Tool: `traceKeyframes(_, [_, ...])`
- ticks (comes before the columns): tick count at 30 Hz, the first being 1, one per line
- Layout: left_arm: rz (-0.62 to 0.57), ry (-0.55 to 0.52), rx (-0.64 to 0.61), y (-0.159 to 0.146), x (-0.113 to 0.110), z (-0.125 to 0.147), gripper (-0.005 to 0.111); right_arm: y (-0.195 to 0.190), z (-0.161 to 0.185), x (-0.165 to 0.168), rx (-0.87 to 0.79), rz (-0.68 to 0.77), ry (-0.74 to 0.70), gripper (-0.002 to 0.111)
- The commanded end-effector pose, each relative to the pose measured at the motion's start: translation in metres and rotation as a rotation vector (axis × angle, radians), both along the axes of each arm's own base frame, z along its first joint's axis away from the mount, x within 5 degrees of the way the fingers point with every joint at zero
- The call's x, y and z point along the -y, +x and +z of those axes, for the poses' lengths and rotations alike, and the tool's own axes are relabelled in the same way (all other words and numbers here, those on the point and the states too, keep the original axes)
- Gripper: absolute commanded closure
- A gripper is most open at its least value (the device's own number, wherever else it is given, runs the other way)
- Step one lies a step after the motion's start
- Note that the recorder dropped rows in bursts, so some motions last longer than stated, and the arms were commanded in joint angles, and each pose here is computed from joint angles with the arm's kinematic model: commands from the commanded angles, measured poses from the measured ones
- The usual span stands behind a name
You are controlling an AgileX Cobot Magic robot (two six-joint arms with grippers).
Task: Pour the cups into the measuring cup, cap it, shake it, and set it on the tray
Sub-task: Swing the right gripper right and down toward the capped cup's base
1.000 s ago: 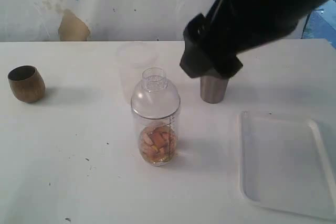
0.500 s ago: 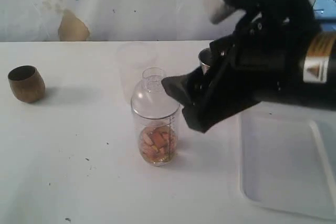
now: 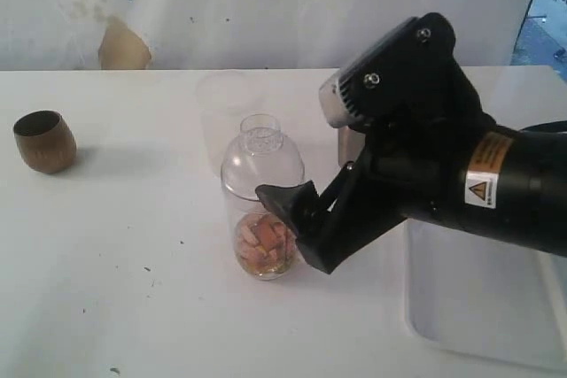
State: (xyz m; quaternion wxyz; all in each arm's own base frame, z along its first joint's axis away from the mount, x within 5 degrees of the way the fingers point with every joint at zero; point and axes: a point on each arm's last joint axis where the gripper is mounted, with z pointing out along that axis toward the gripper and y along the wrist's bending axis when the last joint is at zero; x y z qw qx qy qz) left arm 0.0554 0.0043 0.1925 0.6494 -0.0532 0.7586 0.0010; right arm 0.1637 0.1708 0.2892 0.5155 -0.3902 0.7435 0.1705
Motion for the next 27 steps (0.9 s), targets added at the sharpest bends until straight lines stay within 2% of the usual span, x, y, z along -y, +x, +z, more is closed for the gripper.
traceKeyframes(1, [0.003,-0.006,0.002,0.0,0.0,-0.001,0.107,-0.01,-0.003,0.009,0.097,0.011,0.12,0.003])
traceKeyframes(3, [0.003,-0.006,0.002,0.0,0.0,-0.001,0.107,-0.019,-0.008,0.017,0.186,0.026,0.223,0.003])
traceKeyframes(6, [0.003,-0.006,0.002,0.0,0.0,-0.001,0.107,-0.026,-0.025,0.025,0.191,0.004,0.289,0.003])
traceKeyframes(12, [0.003,-0.004,0.002,0.0,0.0,-0.001,0.107,-0.024,-0.07,0.027,0.041,-0.055,0.2,0.003])
traceKeyframes(27, [0.003,-0.004,0.002,0.0,0.0,-0.001,0.107,0.004,-0.124,-0.001,0.101,-0.043,0.225,0.003])
